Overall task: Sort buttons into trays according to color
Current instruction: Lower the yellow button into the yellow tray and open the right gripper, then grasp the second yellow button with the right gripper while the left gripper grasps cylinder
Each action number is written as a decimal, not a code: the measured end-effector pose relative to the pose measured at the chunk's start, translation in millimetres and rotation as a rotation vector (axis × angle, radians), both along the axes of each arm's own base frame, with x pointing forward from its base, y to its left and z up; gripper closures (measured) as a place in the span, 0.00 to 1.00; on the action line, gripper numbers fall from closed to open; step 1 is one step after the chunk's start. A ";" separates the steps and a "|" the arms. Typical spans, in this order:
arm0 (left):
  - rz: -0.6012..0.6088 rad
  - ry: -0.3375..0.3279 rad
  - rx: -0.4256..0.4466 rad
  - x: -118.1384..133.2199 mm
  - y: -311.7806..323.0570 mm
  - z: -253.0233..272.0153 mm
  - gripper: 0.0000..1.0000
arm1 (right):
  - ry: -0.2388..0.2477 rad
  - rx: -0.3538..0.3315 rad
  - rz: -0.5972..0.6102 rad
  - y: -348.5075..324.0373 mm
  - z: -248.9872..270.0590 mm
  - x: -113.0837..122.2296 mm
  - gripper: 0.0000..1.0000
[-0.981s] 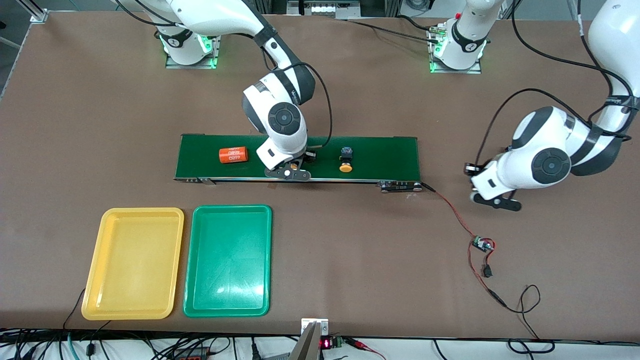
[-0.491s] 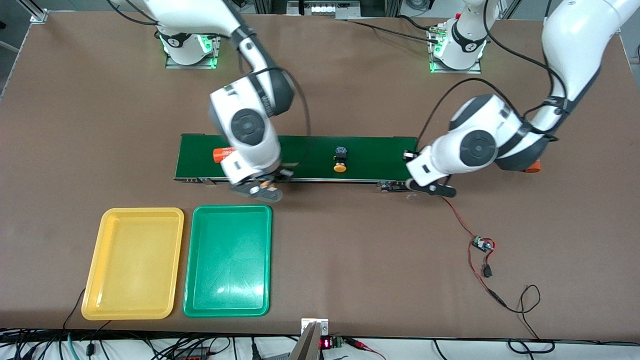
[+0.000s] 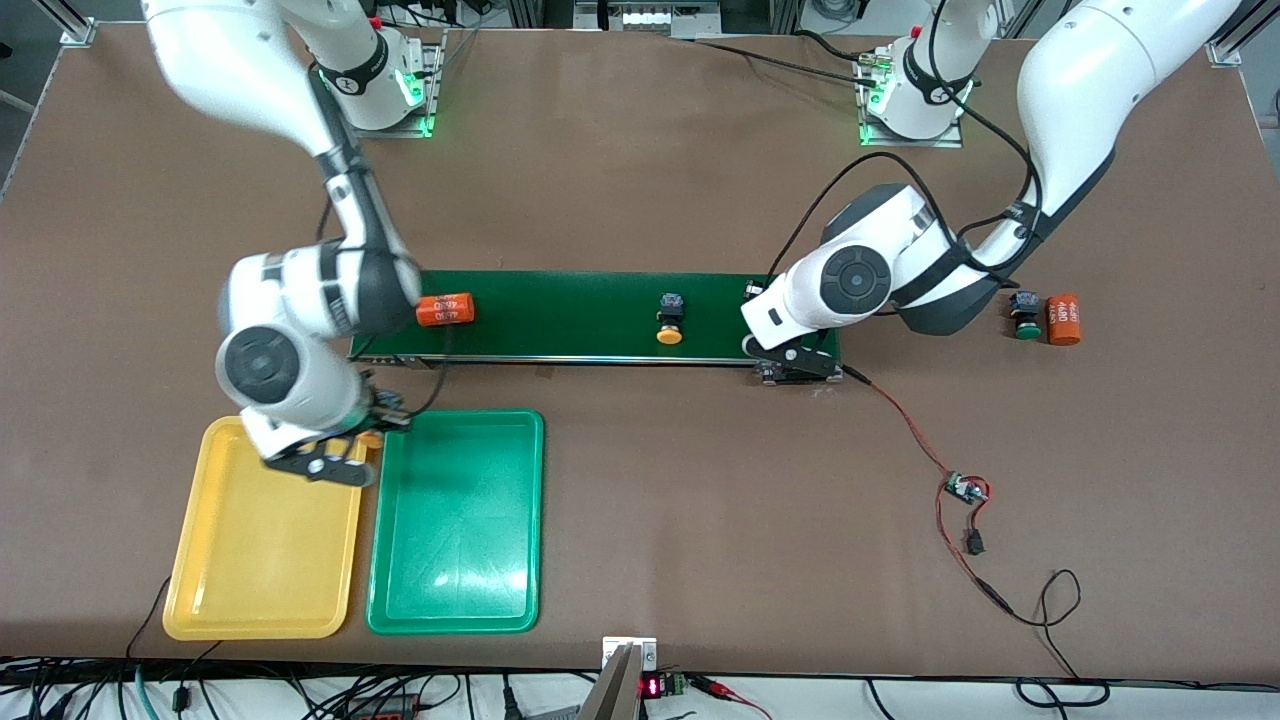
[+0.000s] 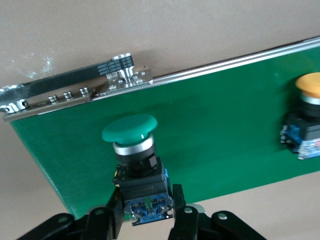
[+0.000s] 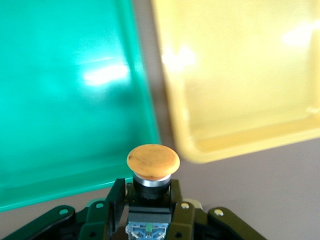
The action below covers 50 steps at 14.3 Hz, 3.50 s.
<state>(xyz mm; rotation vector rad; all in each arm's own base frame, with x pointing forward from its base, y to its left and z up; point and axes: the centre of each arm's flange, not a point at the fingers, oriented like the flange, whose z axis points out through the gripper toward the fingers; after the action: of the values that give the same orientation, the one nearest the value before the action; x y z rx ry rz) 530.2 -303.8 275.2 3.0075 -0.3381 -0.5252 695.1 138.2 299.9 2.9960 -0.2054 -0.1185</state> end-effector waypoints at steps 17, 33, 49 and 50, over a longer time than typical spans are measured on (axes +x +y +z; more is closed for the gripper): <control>0.168 0.039 0.199 108.4 318.0 62.8 0.00 | -0.099 -0.074 0.418 -78.5 -80.0 35.8 0.56; 0.003 0.025 0.069 -17.6 518.6 -90.0 0.00 | 0.056 0.006 0.099 215.4 24.5 -96.7 0.00; -0.270 0.012 -0.010 13.5 491.2 -29.6 0.51 | 0.083 0.011 0.053 320.4 -36.7 -173.8 0.01; -0.325 0.011 -0.016 22.8 476.7 -8.8 0.51 | 0.086 0.005 0.051 319.3 -43.4 -173.5 0.03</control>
<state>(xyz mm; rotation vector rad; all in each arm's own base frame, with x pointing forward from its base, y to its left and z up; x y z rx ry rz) 553.0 172.9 266.4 2.9449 -0.8337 -0.5555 521.6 457.5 256.5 2.9901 -0.1203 -0.2425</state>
